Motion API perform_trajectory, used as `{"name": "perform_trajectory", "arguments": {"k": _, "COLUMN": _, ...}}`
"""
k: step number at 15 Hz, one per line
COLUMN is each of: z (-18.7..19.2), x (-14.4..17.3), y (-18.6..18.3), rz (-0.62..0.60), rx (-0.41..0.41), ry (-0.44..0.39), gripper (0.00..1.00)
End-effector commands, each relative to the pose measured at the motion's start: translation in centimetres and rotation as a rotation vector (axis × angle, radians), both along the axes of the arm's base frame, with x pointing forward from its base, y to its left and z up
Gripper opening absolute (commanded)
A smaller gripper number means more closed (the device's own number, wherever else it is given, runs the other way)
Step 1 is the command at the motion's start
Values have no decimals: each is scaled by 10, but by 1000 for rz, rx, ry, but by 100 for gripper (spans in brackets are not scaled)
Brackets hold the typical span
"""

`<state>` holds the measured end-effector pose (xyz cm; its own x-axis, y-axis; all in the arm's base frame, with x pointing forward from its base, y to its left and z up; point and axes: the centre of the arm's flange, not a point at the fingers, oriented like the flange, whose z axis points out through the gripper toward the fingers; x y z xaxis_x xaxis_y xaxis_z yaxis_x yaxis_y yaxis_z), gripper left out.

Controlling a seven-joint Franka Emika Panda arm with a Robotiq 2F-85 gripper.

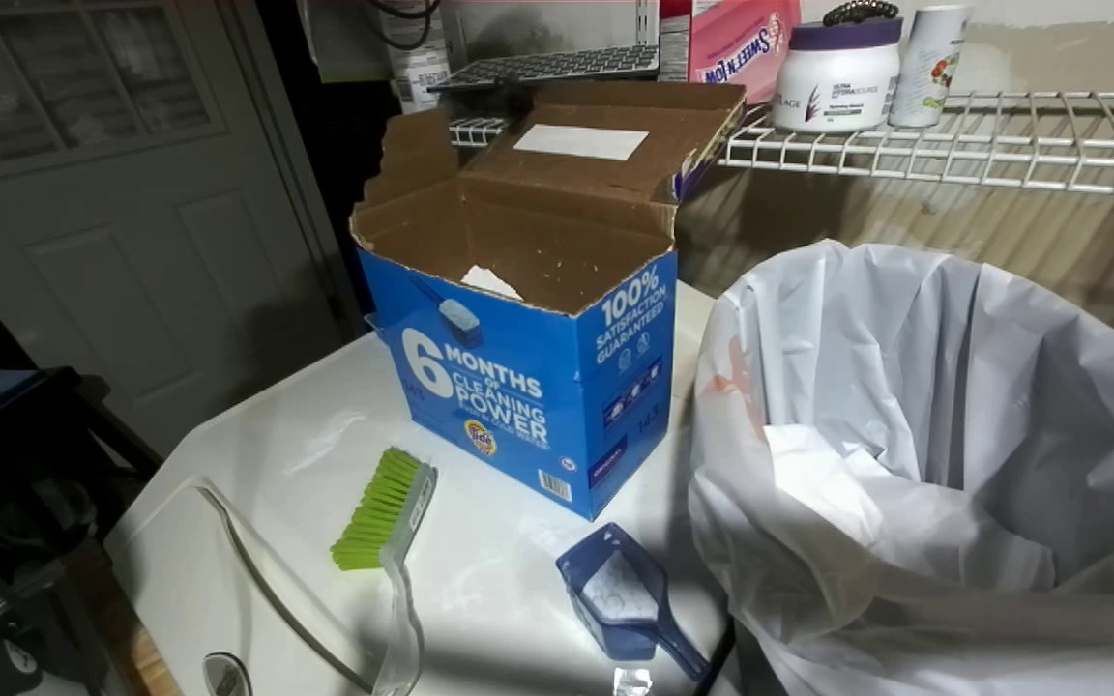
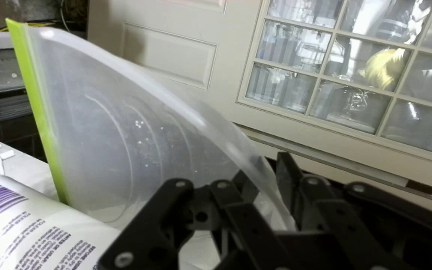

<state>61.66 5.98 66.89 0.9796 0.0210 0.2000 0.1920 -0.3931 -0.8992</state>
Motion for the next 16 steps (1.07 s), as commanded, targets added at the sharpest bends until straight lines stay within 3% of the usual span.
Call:
{"name": "perform_trajectory", "arguments": {"k": 1, "z": -11, "x": -4, "y": -3, "rz": -44, "rx": 10, "ry": -4, "gripper": 4}}
{"name": "perform_trajectory", "arguments": {"k": 16, "z": -20, "x": -1, "y": -3, "rz": -96, "rx": 91, "ry": -60, "gripper": 4}}
